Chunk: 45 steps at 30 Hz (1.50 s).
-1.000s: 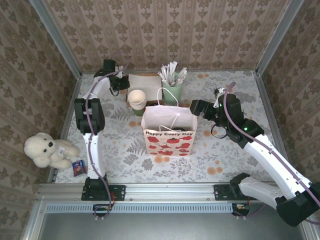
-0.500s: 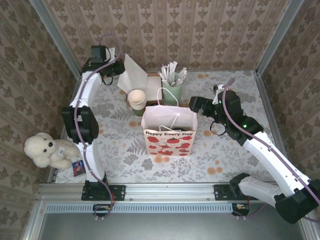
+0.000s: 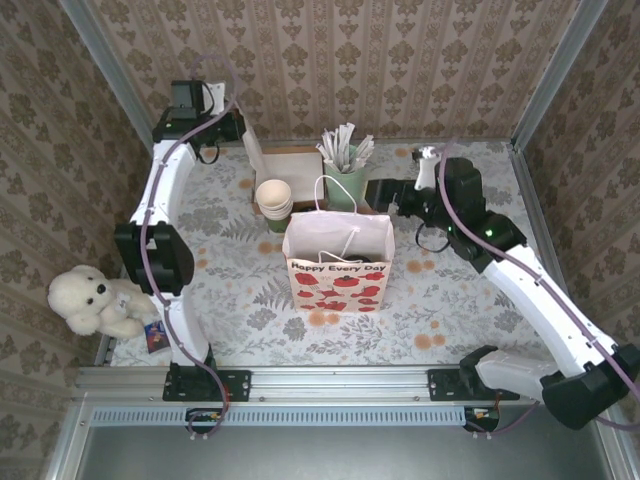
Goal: Pack the takeout coffee
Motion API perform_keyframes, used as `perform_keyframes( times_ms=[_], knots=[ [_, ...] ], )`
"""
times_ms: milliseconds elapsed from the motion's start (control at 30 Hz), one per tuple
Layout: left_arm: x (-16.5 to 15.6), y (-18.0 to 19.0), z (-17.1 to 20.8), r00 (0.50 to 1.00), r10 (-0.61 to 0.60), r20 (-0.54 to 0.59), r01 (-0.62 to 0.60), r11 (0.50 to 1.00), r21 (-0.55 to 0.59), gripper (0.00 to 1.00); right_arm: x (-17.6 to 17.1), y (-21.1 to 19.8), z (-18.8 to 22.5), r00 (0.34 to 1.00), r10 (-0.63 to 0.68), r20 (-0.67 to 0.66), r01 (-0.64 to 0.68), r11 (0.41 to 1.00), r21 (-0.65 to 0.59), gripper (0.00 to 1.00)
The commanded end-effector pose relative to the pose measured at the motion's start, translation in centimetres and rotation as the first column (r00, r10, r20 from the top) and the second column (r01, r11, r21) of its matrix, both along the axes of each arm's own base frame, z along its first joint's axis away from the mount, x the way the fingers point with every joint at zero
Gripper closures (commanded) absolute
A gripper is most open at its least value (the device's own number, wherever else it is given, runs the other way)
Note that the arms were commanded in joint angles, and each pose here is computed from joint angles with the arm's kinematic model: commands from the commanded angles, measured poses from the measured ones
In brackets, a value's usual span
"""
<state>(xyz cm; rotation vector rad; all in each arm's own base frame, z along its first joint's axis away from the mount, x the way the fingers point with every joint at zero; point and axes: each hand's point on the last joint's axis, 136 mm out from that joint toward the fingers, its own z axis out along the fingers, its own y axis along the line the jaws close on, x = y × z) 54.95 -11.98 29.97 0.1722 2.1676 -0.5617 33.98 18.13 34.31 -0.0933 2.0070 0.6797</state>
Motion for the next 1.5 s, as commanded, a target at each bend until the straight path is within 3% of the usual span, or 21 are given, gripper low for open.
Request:
perform_keyframes(
  times_ms=[0, 167, 267, 367, 433, 533, 633, 833, 1000, 1100, 1200, 1333, 1400, 1467],
  knots=[
    [-2.0, 0.3, 6.5, 0.992, -0.011, 0.129, 0.011, 1.0, 0.002, 1.0, 0.8, 2.1, 2.1, 0.99, 0.126, 0.064, -0.124, 0.992, -0.03, 0.01],
    [-2.6, 0.8, 8.0, 0.989, 0.055, 0.135, -0.05, 0.998, -0.04, 1.0, 3.3, 4.7, 4.2, 0.972, 0.186, 0.142, -0.183, 0.982, -0.036, 0.01],
    [-3.2, 0.9, 9.8, 0.982, 0.113, 0.151, -0.099, 0.99, -0.102, 1.0, 4.9, 7.7, 4.8, 0.941, 0.277, 0.197, -0.252, 0.957, -0.14, 0.01],
    [-3.7, 0.9, 11.7, 0.973, 0.172, 0.151, -0.145, 0.974, -0.171, 1.0, 6.0, 11.9, 5.6, 0.861, 0.409, 0.304, -0.328, 0.901, -0.283, 0.01],
    [-4.1, 0.8, 12.9, 0.967, 0.201, 0.154, -0.164, 0.96, -0.226, 1.0, 6.4, 15.0, 5.9, 0.769, 0.518, 0.374, -0.375, 0.84, -0.394, 0.0],
    [-5.0, 0.4, 14.6, 0.961, 0.225, 0.163, -0.169, 0.939, -0.3, 1.0, 7.3, 18.5, 5.9, 0.654, 0.635, 0.411, -0.406, 0.754, -0.516, 0.0],
    [-6.1, -0.7, 15.9, 0.965, 0.206, 0.163, -0.138, 0.925, -0.354, 1.0, 8.6, 20.5, 5.4, 0.586, 0.693, 0.42, -0.417, 0.702, -0.577, 0.01],
    [-9.1, -2.0, 17.8, 0.971, 0.151, 0.187, -0.073, 0.926, -0.37, 1.0, 11.3, 22.8, 4.8, 0.55, 0.695, 0.464, -0.368, 0.7, -0.612, 0.04],
    [-11.8, -2.1, 18.5, 0.97, 0.132, 0.205, -0.051, 0.932, -0.358, 1.0, 13.0, 24.2, 5.7, 0.547, 0.636, 0.544, -0.31, 0.758, -0.574, 0.12],
    [-12.9, -2.0, 18.6, 0.97, 0.126, 0.208, -0.045, 0.935, -0.352, 1.0, 12.6, 25.1, 6.2, 0.526, 0.64, 0.561, -0.324, 0.76, -0.563, 0.22],
    [-13.7, -2.2, 18.8, 0.971, 0.107, 0.212, -0.027, 0.936, -0.351, 1.0, 10.5, 26.0, 6.8, 0.471, 0.678, 0.564, -0.362, 0.732, -0.577, 0.52],
    [-15.0, -2.5, 19.6, 0.966, 0.074, 0.247, 0.022, 0.931, -0.365, 1.0, 8.2, 26.1, 8.0, 0.435, 0.688, 0.581, -0.365, 0.725, -0.584, 0.81],
    [-15.7, -2.4, 20.1, 0.959, 0.077, 0.274, 0.032, 0.928, -0.372, 1.0, 7.3, 25.5, 9.1, 0.436, 0.67, 0.601, -0.368, 0.742, -0.561, 0.9],
    [-16.7, -2.0, 20.7, 0.947, 0.081, 0.31, 0.041, 0.929, -0.368, 1.0, 6.1, 24.8, 9.7, 0.437, 0.666, 0.604, -0.39, 0.746, -0.54, 0.93]
  ],
)
